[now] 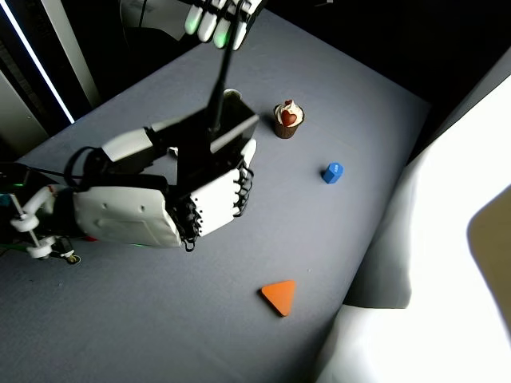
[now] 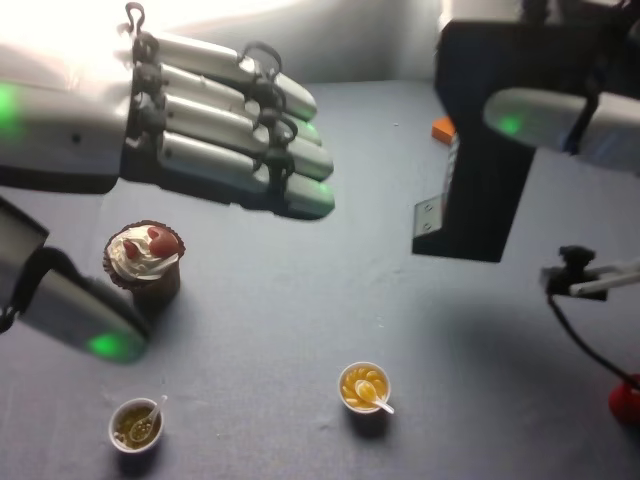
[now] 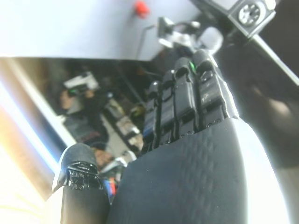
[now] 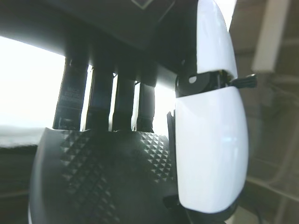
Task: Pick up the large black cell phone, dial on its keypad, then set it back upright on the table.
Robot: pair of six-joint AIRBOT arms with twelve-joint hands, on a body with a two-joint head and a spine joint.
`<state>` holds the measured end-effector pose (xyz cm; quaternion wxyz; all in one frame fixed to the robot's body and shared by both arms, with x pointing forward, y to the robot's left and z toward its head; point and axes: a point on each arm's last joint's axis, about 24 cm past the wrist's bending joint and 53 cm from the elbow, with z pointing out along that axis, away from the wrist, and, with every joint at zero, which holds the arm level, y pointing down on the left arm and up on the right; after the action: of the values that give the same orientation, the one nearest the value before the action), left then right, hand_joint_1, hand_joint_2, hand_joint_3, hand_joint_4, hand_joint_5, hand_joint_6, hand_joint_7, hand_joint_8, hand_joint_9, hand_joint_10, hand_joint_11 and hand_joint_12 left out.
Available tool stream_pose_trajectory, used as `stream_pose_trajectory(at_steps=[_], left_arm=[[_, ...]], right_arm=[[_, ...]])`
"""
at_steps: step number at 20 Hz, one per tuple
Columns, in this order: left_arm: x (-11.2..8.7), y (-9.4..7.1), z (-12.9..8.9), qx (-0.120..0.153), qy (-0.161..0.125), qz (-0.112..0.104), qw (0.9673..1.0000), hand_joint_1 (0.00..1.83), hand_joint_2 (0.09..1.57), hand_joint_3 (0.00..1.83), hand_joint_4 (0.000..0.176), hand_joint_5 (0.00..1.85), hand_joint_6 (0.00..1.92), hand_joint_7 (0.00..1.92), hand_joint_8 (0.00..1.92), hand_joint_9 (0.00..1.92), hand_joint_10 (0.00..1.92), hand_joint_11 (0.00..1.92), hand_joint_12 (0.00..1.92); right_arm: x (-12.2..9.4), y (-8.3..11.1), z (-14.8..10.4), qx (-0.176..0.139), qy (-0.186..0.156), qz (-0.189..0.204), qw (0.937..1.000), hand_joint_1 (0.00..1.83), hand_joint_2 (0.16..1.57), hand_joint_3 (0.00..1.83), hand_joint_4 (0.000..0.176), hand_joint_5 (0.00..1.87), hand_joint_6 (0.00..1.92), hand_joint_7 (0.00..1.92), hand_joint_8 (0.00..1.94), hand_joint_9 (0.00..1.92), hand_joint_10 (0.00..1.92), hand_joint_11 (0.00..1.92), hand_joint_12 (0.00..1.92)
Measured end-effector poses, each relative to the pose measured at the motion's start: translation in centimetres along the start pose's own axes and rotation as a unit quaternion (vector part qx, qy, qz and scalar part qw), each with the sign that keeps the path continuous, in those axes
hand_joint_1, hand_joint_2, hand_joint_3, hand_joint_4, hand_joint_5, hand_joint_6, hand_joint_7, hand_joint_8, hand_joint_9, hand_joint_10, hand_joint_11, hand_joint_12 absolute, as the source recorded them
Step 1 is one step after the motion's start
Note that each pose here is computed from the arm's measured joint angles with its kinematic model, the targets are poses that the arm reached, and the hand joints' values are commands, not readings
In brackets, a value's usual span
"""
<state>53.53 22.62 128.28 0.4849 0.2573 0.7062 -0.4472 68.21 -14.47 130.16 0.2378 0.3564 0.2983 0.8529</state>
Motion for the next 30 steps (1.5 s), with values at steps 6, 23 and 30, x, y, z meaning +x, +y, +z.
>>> stream_pose_trajectory(at_steps=[6,23,30], left_arm=[[-1.4,2.2,0.3,-0.046,-0.028,0.01,0.9985,1.23,1.17,0.02,0.027,0.21,0.01,0.84,0.96,0.94,0.83,0.62,1.6],[-4.1,3.2,3.2,-0.097,-0.081,0.0,0.992,1.3,1.28,0.05,0.077,0.02,0.0,0.62,1.65,0.9,1.92,0.91,1.92],[-4.8,5.8,3.4,-0.118,-0.081,0.005,0.9897,1.3,1.28,0.04,0.07,0.03,0.0,0.63,1.64,0.92,1.92,0.91,1.92]], right_arm=[[3.1,4.6,-1.6,-0.05,0.036,-0.011,0.998,1.37,1.16,0.0,0.0,0.91,0.93,0.82,1.18,0.88,1.41,0.99,1.42],[4.1,7.4,-3.2,-0.101,0.002,-0.076,0.9919,1.37,1.16,0.0,0.0,0.89,0.97,0.84,1.16,0.86,1.42,0.94,1.43],[5.6,6.6,-2.5,-0.109,0.006,-0.077,0.9911,1.39,1.14,0.0,0.0,0.91,0.95,0.87,1.1,0.86,1.36,0.9,1.45]])
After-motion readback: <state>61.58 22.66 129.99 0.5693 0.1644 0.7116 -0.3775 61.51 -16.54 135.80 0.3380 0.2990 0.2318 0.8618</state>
